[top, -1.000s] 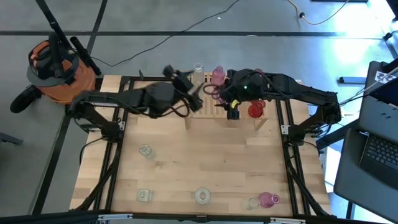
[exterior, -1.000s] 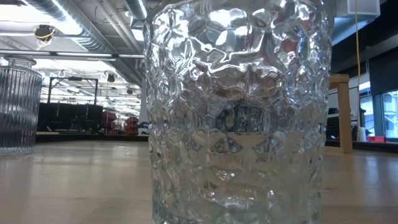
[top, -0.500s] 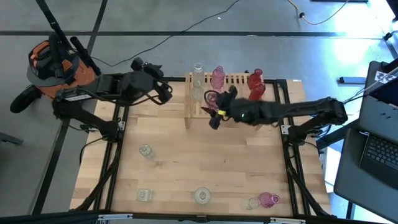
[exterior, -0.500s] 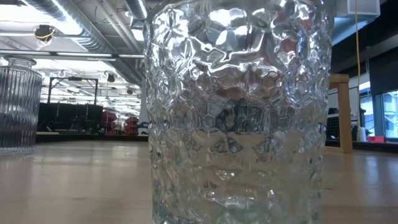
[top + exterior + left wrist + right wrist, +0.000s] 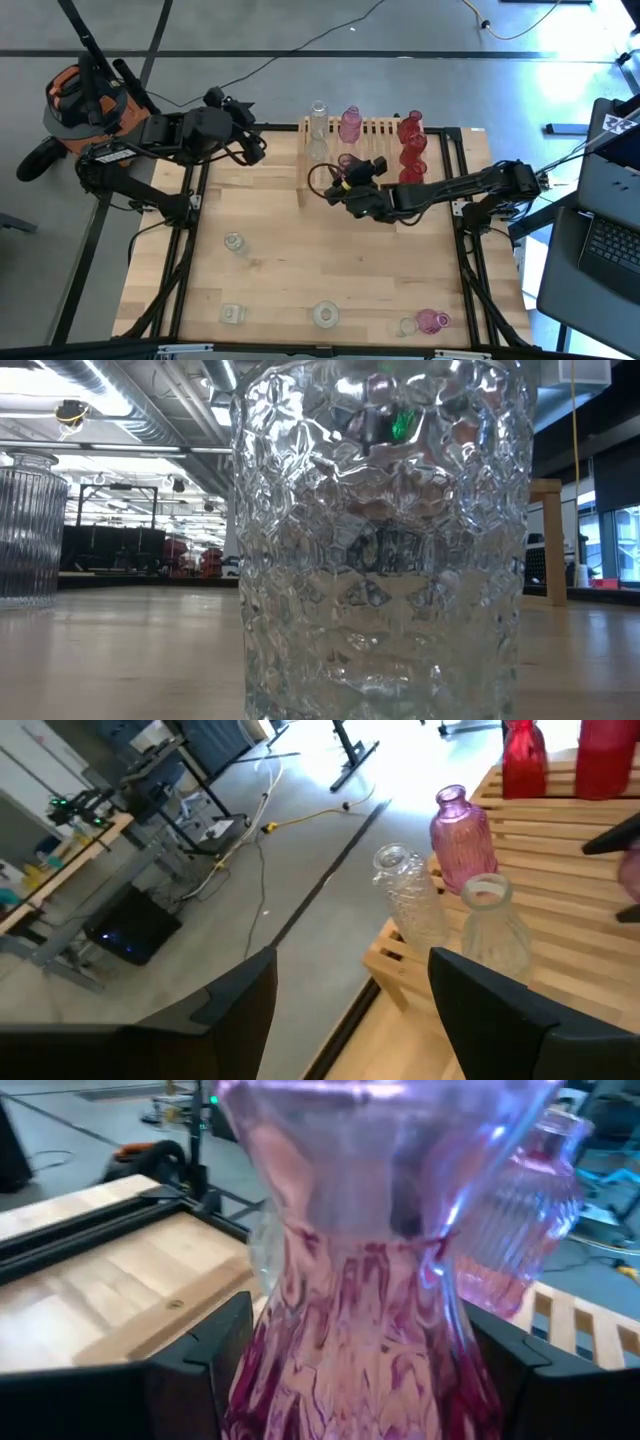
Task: Sort vases onto shelf
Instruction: Put the top pink vase on the shelf aligned with the other pink vase
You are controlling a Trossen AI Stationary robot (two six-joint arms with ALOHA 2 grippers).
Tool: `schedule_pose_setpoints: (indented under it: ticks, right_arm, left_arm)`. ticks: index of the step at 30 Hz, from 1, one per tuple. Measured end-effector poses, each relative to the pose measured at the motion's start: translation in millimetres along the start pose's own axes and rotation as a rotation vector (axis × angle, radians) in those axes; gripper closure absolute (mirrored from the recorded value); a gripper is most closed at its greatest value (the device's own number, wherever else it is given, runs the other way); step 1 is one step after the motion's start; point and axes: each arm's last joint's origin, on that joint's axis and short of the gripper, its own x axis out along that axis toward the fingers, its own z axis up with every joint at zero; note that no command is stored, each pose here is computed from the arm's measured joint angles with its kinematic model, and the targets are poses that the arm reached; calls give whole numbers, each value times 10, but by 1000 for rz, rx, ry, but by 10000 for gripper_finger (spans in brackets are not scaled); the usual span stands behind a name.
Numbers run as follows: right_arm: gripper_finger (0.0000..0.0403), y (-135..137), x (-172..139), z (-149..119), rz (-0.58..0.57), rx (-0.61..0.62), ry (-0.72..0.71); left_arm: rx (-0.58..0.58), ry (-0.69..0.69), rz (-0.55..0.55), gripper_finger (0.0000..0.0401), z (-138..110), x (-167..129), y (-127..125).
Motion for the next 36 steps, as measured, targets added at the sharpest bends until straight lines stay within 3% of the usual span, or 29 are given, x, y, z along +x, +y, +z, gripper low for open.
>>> schedule_pose_setpoints:
  ticks: [10, 22, 30, 36]
  right_arm:
    - [170, 80, 114, -190, -95, -17, -9]
    - [170, -21, 185, -283, -170, -76, 36]
    - [77, -71, 277, -270, -165, -65, 65]
    - [88, -68, 276, -272, -158, -65, 70]
  left_arm:
    - [5, -1, -52, 150, -3, -3, -14]
    - [3, 1, -52, 151, -5, -2, -14]
    - [-5, 0, -52, 151, -5, -2, -14]
    - [-23, 1, -52, 151, -5, -2, -14]
